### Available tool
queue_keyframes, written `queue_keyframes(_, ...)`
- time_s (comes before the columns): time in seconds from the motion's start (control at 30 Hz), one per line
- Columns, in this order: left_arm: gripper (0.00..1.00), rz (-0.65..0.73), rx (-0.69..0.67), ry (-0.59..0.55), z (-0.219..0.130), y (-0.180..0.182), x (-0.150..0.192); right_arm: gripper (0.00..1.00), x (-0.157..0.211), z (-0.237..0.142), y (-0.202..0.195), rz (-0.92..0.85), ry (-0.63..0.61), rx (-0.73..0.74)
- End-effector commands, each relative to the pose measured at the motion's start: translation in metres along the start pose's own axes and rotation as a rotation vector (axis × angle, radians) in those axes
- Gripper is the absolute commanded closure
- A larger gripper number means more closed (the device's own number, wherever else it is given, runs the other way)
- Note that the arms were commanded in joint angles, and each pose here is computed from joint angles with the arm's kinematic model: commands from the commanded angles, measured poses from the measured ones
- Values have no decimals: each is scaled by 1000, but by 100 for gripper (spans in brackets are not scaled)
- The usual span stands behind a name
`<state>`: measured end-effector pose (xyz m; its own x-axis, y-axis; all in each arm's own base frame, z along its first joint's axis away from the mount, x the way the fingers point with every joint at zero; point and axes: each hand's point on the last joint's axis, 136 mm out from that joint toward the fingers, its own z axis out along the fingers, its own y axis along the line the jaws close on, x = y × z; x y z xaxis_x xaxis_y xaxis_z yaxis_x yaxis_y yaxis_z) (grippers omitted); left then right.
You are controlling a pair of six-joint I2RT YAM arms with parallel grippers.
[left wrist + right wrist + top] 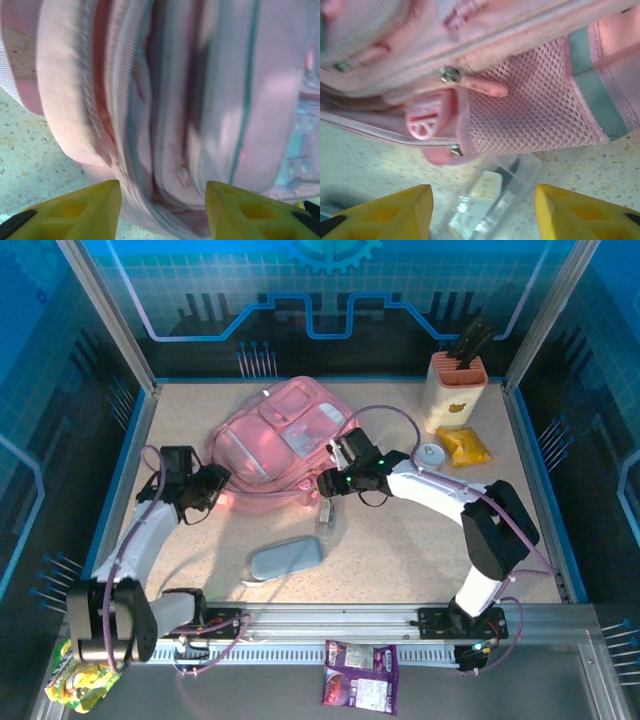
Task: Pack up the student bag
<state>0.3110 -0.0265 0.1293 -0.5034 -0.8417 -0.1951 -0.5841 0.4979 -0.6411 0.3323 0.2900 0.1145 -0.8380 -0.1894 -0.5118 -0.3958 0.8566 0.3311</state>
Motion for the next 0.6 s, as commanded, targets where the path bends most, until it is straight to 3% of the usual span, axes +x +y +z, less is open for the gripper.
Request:
queue_keyframes(0.0,43,103,23,-27,-11,-13,18,39,-32,-24,17,164,-65,-141)
queue_keyframes(0.13,34,182,27,-10,-11,-36,43,42,-50,-2,19,266,-5,-149)
queue_keyframes(0.37,27,339,21,-4,-2,-74,83,39,-68,35,-15,435,-41,-59)
queue_keyframes(0.57,27,393,29,-1,8,-88,105,39,-70,48,-34,506,-78,-1)
